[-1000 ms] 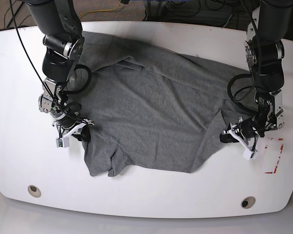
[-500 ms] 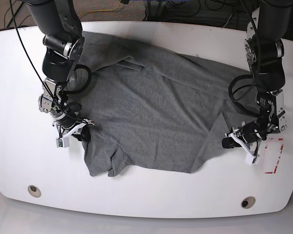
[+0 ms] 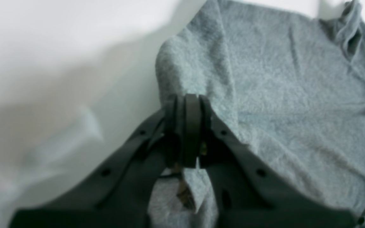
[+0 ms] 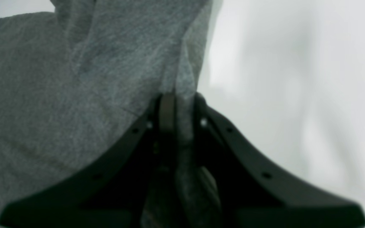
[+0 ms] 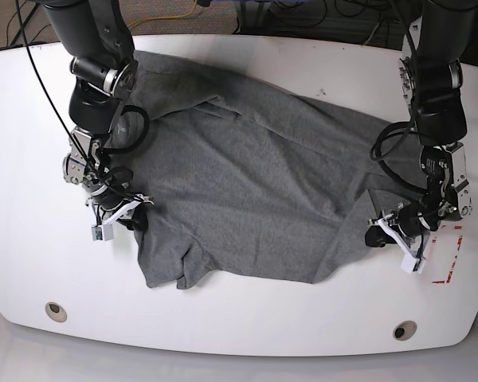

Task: Layout the t-shirt on the table in an organized manner, then fold the t-shirt properly
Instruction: 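Close the left gripper on the hem corner, then pull the hem corner with the left gripper away from the right gripper, then open the right gripper and lift it toward the t-shirt collar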

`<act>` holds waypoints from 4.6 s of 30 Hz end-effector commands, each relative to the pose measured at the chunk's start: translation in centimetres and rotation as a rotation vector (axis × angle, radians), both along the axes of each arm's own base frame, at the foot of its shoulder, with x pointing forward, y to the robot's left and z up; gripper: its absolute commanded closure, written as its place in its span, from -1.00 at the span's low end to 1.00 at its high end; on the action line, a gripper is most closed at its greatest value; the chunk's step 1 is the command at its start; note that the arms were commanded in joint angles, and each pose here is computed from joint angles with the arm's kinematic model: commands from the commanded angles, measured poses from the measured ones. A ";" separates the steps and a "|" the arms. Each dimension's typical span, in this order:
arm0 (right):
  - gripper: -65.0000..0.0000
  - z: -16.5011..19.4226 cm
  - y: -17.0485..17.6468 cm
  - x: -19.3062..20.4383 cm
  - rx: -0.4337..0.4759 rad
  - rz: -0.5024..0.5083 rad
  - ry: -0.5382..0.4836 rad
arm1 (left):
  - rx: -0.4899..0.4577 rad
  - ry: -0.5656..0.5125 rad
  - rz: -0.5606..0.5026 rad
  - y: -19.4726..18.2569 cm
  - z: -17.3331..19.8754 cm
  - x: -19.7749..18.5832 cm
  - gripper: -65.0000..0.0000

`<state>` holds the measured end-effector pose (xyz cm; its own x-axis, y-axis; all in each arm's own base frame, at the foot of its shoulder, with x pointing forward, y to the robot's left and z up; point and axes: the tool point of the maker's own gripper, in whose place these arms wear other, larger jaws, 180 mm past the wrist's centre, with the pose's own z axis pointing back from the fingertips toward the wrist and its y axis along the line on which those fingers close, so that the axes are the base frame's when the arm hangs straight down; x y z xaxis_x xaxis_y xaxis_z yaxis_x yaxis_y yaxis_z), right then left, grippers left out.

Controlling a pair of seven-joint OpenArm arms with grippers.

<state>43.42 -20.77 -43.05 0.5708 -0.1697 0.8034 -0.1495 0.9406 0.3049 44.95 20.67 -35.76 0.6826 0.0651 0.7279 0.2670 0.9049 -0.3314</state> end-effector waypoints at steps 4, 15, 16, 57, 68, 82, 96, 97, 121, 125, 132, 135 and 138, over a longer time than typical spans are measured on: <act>0.72 0.1 -0.2 0.2 -0.031 0.019 0.022 | -0.003 -0.081 0.009 0.6 2.9 1.7 0.95; 0.72 -0.1 0.8 0.2 -0.019 0.028 0.023 | 0.020 -0.107 0.023 2.0 4.3 2.3 0.95; 0.72 -0.1 0.8 0.2 -0.019 0.028 0.023 | 0.021 -0.109 0.022 2.0 4.4 2.4 0.95; 0.72 0.0 0.0 0.2 -0.033 0.023 0.023 | 0.078 -0.164 0.049 5.2 7.7 3.6 0.82; 0.72 0.0 -0.5 0.1 -0.039 0.020 0.024 | 0.101 -0.183 0.062 6.5 8.9 3.9 0.82; 0.72 0.0 -0.6 0.1 -0.042 0.018 0.026 | 0.130 -0.192 0.087 8.4 9.6 3.7 0.82; 0.73 -0.8 1.4 -0.5 -0.098 0.119 0.044 | 0.128 -0.308 0.167 10.7 12.2 4.5 0.82; 0.73 -0.8 1.4 -0.5 -0.098 0.119 0.044 | 0.126 -0.313 0.176 10.8 12.3 4.6 0.82; 0.73 -0.4 1.5 -0.2 -0.103 0.123 0.034 | 0.117 -0.339 0.343 13.7 13.4 5.2 -0.68; 0.71 1.6 1.1 0.9 -0.138 0.122 -0.025 | 0.133 -0.346 0.349 14.7 14.0 4.9 -0.62; 0.54 5.0 -0.2 1.6 -0.250 0.132 -0.073 | 0.145 -0.330 0.301 14.0 14.1 3.2 -0.62; 0.16 7.0 0.4 2.1 -0.283 0.138 -0.111 | 0.156 -0.336 0.267 13.1 13.5 1.8 -0.62; -0.27 7.8 0.4 1.9 -0.312 0.140 -0.120 | 0.165 -0.322 0.235 12.1 12.2 0.4 -0.62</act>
<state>43.64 -20.73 -38.61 0.5568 0.1741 0.8122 -0.2940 0.9558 -0.0034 45.59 32.68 -24.89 0.4326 0.0763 0.8984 0.0989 0.9864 -0.1314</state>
